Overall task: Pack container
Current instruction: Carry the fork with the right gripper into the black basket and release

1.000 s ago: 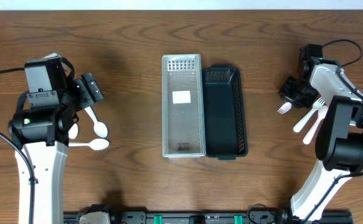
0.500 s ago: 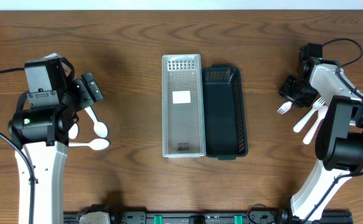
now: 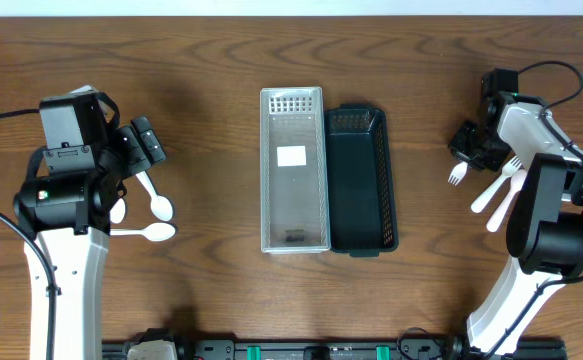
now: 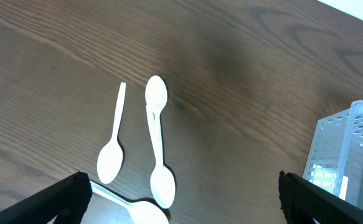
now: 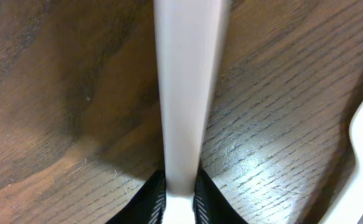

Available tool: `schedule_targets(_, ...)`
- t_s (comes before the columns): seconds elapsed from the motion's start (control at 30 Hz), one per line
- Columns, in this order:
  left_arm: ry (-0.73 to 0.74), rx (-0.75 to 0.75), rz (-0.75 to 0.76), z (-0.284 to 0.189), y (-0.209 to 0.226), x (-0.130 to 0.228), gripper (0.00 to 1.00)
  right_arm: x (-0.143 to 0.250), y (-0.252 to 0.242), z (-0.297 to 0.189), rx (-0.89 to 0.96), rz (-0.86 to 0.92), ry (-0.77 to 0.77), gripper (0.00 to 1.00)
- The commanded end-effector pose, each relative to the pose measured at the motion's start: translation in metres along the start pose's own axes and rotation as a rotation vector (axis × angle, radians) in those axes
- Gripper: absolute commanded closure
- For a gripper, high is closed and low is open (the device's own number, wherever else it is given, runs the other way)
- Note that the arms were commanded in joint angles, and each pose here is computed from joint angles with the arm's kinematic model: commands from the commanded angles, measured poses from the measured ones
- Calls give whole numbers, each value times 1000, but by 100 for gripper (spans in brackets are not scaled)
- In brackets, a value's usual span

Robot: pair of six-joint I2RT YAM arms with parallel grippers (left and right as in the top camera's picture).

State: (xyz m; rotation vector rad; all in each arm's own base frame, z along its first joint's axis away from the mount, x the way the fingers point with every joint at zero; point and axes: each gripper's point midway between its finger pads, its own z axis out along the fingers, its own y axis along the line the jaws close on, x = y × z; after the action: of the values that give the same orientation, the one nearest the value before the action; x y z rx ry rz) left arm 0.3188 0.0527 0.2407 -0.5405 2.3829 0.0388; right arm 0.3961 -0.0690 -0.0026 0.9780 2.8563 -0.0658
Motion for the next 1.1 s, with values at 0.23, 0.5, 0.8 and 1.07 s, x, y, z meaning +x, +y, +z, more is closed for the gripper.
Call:
schedule_targets(0.23, -16, -11, -2, -3, 2, -7, 2, 0, -9, 6, 23, 13, 11, 95)
schedule_targets(0.5, -16, -11, -2, -3, 2, -7, 2, 0, -7, 6, 20, 9, 6, 99)
schedule_targets(0.8, -16, -11, 17, -3, 2, -7, 2, -10, 19, -50, -34, -116, -81, 99)
schedule_targets(1.07, -16, -12, 17, -3, 2, -7, 2, 20, 95, -164, -213, -316, -201, 99)
